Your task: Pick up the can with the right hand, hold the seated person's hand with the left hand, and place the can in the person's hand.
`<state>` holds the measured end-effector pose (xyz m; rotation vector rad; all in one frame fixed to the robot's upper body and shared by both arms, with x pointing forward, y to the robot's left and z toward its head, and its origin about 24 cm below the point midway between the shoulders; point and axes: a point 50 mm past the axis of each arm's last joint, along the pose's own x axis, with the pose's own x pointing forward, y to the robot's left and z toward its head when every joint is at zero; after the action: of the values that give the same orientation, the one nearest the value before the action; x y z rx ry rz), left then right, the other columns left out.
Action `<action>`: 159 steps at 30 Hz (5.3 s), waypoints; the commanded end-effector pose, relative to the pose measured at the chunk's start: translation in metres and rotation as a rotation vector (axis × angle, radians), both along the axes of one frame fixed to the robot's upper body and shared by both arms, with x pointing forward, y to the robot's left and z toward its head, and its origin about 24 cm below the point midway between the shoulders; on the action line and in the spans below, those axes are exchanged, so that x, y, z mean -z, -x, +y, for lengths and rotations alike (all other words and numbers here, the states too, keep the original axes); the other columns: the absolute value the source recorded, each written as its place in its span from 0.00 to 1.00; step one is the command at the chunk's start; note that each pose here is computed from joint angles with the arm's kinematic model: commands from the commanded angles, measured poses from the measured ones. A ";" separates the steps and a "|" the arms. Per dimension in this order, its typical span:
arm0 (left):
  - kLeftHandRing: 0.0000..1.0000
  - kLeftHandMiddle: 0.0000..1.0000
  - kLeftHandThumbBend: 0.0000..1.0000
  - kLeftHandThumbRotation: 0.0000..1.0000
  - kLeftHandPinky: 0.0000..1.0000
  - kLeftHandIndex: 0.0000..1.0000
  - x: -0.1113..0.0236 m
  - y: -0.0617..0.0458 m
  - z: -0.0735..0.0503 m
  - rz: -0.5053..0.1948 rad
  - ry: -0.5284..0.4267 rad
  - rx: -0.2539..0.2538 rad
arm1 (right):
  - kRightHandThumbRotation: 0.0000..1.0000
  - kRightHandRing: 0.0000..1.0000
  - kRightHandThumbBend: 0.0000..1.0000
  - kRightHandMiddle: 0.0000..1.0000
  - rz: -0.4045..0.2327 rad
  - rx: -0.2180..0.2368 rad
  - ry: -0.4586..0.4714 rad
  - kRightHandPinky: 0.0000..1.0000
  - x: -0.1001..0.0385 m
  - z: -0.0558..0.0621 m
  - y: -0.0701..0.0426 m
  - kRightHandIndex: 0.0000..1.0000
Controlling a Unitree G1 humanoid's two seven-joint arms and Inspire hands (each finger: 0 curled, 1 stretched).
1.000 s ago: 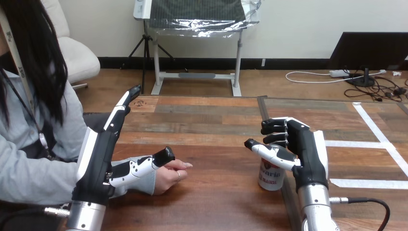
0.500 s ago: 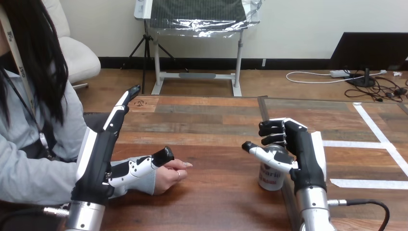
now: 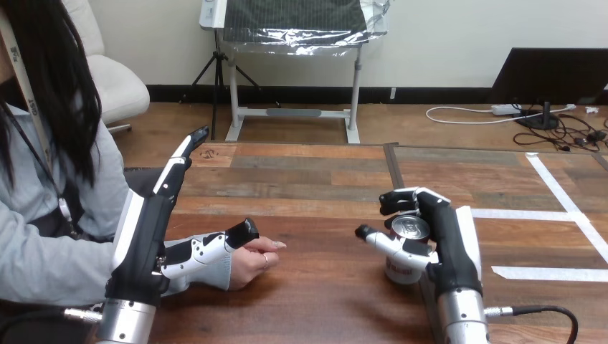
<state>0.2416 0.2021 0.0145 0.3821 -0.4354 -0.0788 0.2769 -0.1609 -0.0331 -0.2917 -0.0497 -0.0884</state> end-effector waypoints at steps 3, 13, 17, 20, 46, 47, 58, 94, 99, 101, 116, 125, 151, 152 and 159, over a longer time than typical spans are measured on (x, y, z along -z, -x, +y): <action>0.97 0.94 1.00 0.57 0.94 0.92 -0.018 -0.013 0.001 -0.081 -0.014 0.022 | 0.00 0.55 0.76 0.59 -0.040 -0.035 0.001 0.50 -0.011 0.006 -0.011 0.60; 0.97 0.94 1.00 0.57 0.94 0.92 -0.018 -0.013 0.001 -0.084 -0.011 0.024 | 0.00 0.67 0.84 0.70 -0.007 -0.061 -0.066 0.67 -0.008 0.006 -0.009 0.74; 0.96 0.94 1.00 0.57 0.94 0.92 -0.018 -0.012 0.002 -0.083 -0.020 0.020 | 0.00 0.70 0.86 0.73 0.011 -0.062 -0.075 0.72 -0.006 0.005 -0.009 0.77; 0.96 0.94 1.00 0.58 0.94 0.92 -0.018 -0.012 0.002 -0.082 -0.018 0.021 | 0.02 0.73 0.88 0.75 0.020 -0.059 -0.081 0.75 -0.004 0.003 -0.008 0.80; 0.97 0.95 1.00 0.56 0.95 0.93 -0.015 -0.010 0.000 -0.071 0.002 0.041 | 0.26 0.79 0.99 0.81 0.080 0.004 -0.052 0.81 0.006 -0.020 0.003 0.88; 0.97 0.95 1.00 0.56 0.95 0.93 -0.015 -0.010 0.000 -0.071 0.001 0.041 | 0.27 0.79 0.99 0.81 0.082 0.005 -0.057 0.81 0.007 -0.021 0.003 0.88; 0.97 0.95 1.00 0.57 0.95 0.93 -0.015 -0.010 -0.002 -0.069 0.002 0.045 | 0.31 0.78 1.00 0.81 0.096 0.004 -0.051 0.80 0.009 -0.029 0.007 0.87; 0.98 0.95 1.00 0.56 0.95 0.93 -0.015 -0.011 -0.005 -0.081 0.011 0.061 | 0.36 0.74 1.00 0.78 0.109 0.027 -0.033 0.72 0.013 -0.042 0.017 0.83; 0.98 0.95 1.00 0.56 0.95 0.93 -0.015 -0.011 -0.005 -0.082 0.013 0.061 | 0.36 0.74 1.00 0.78 0.109 0.028 -0.034 0.71 0.014 -0.042 0.018 0.83; 0.98 0.95 1.00 0.56 0.95 0.93 -0.015 -0.011 -0.005 -0.082 0.013 0.062 | 0.35 0.73 1.00 0.77 0.106 0.029 -0.031 0.70 0.014 -0.042 0.018 0.82; 0.98 0.95 1.00 0.55 0.96 0.93 -0.015 -0.010 -0.005 -0.090 0.017 0.066 | 0.22 0.67 0.97 0.71 0.097 0.053 -0.068 0.63 0.014 -0.041 0.018 0.75; 0.98 0.95 1.00 0.55 0.95 0.93 -0.015 -0.010 -0.004 -0.093 0.024 0.071 | 0.10 0.61 0.90 0.65 0.103 0.075 -0.065 0.54 0.014 -0.042 0.017 0.68; 0.98 0.95 1.00 0.54 0.96 0.93 -0.016 -0.011 -0.005 -0.094 0.044 0.082 | 0.00 0.49 0.77 0.55 0.105 0.099 -0.036 0.47 0.011 -0.046 0.012 0.57; 0.98 0.95 1.00 0.54 0.96 0.93 -0.016 -0.011 -0.005 -0.094 0.044 0.081 | 0.00 0.49 0.77 0.55 0.104 0.099 -0.035 0.47 0.010 -0.046 0.012 0.57; 0.98 0.95 1.00 0.54 0.96 0.93 -0.016 -0.011 -0.005 -0.090 0.042 0.080 | 0.00 0.50 0.76 0.55 0.104 0.100 -0.032 0.49 0.009 -0.047 0.011 0.56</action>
<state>0.2377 0.1988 0.0124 0.3302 -0.4545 -0.1362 0.2574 -0.2000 -0.0522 -0.2490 0.1011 -0.1582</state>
